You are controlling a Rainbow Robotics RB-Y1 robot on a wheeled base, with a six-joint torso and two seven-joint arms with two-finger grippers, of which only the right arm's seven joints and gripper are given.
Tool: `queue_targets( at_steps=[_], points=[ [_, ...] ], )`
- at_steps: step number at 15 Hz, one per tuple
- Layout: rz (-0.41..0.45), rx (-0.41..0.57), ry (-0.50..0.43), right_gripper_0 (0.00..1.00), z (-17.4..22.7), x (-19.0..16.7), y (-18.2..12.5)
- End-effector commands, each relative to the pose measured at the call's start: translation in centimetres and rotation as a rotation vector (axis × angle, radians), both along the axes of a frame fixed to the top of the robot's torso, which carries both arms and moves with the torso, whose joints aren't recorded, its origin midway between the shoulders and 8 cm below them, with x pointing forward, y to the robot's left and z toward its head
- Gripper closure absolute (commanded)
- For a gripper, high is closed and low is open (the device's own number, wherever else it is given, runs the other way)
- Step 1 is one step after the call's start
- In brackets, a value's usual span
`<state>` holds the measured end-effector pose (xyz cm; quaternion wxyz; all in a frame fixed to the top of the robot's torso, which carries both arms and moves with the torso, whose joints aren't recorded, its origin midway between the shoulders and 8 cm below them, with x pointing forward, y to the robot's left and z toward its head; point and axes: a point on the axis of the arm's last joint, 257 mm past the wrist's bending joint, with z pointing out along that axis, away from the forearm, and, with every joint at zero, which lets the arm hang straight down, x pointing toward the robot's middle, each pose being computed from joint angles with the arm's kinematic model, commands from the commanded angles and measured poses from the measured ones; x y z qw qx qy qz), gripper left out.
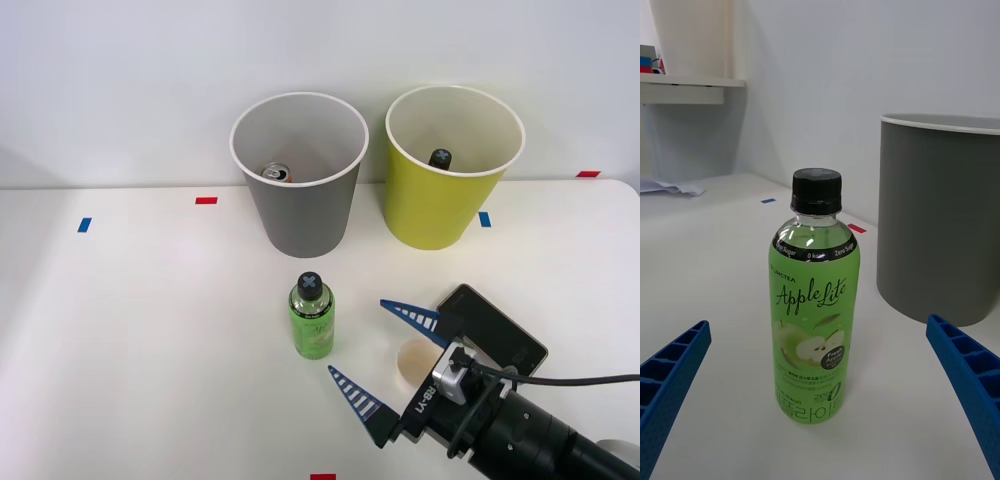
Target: Put cans in the gray bin, plastic bottles in the light green bin
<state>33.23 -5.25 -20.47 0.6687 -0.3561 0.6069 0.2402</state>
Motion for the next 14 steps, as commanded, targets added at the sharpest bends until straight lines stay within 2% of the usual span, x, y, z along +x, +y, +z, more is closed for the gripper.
queue_targets(
  at_steps=[1, 14],
  points=[
    [0.003, -0.019, 0.016, 0.0, -0.3, 0.5, 0.7],
    [0.007, -0.07, 0.038, 0.0, -0.5, 2.3, 3.0]
  ],
)
